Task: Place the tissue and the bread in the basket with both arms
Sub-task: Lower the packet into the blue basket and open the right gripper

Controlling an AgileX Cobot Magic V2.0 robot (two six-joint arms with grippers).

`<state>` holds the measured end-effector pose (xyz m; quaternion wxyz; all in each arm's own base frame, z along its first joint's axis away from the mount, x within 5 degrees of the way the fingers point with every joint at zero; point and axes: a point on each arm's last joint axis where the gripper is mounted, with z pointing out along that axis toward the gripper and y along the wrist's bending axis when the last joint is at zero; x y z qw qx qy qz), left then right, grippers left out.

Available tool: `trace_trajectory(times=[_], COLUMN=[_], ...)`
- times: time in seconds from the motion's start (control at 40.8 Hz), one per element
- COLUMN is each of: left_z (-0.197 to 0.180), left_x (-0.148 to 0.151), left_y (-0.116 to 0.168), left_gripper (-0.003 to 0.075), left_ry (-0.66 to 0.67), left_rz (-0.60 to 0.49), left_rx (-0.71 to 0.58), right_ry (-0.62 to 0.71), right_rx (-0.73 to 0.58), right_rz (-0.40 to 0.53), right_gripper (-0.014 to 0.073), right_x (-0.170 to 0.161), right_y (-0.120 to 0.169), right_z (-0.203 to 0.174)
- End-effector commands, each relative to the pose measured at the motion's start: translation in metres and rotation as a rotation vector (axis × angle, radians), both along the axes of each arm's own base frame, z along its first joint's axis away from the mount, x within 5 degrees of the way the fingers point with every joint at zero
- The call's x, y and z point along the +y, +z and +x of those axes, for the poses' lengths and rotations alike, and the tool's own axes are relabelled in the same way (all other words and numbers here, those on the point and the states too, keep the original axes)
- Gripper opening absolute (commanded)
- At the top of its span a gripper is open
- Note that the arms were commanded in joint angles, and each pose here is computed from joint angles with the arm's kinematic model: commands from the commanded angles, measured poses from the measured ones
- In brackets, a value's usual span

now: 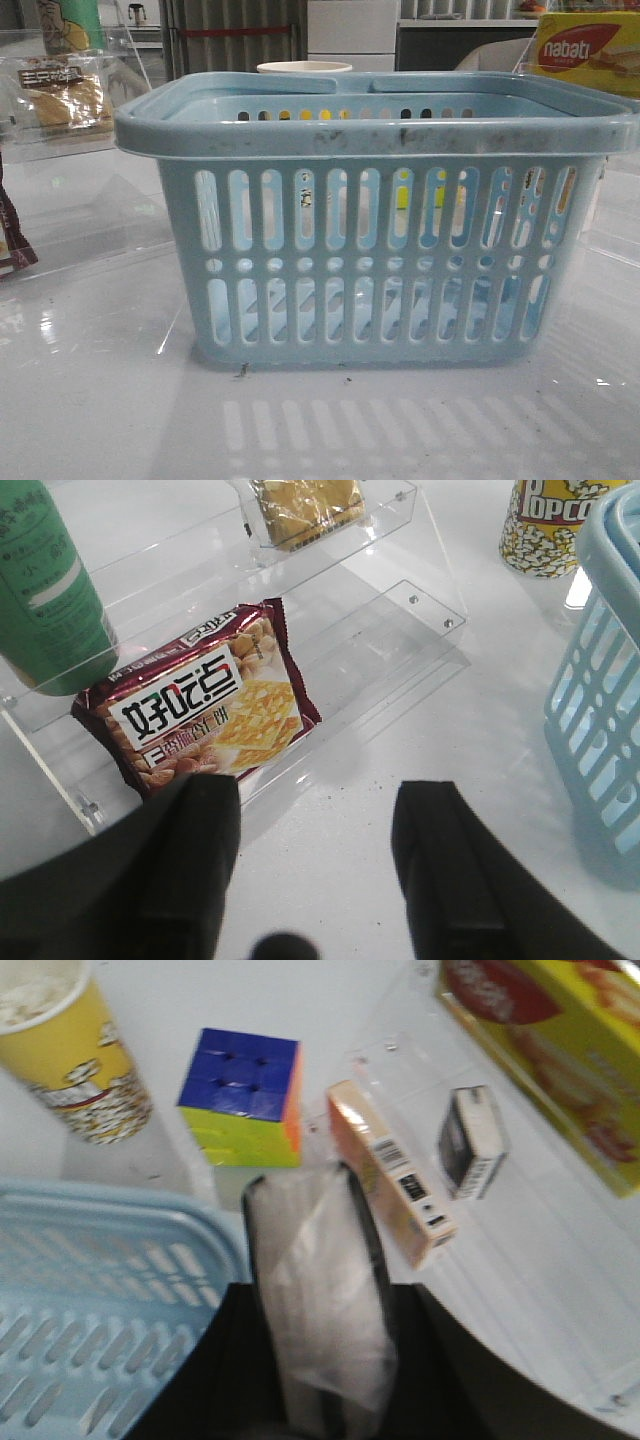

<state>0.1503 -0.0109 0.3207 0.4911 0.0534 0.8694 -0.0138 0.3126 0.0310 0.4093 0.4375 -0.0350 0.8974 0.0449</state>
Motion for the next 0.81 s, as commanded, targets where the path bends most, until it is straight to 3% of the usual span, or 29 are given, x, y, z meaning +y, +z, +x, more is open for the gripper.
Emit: trace_trajectory(times=[0.0,0.245,0.417,0.638,0.785], left_z=[0.004,0.004,0.004,0.004,0.004], left_x=[-0.002,-0.002,-0.002,-0.002,-0.002], left_y=[0.016,0.016,0.016,0.016,0.016], left_gripper=[0.0402,0.0402,0.0402,0.0402,0.0402], left_ry=[-0.002,-0.002,-0.002,-0.002,-0.002], left_rz=[-0.024,-0.024,-0.024,-0.024,-0.024], left_rx=[-0.110,-0.110,-0.110,-0.110,-0.110], right_ry=[0.092,0.277,0.302,0.297,0.313], right_rx=[-0.068,0.000,0.052,0.069,0.020], right_rz=[0.022,0.027,0.071,0.073,0.057], right_gripper=[0.0215,0.0215,0.0235,0.0552,0.0571], right_x=[0.028,0.089,0.107,0.111,0.107], right_y=[0.010,-0.041,-0.069,-0.080,-0.067], right_z=[-0.013,-0.019,-0.013,-0.005,-0.012])
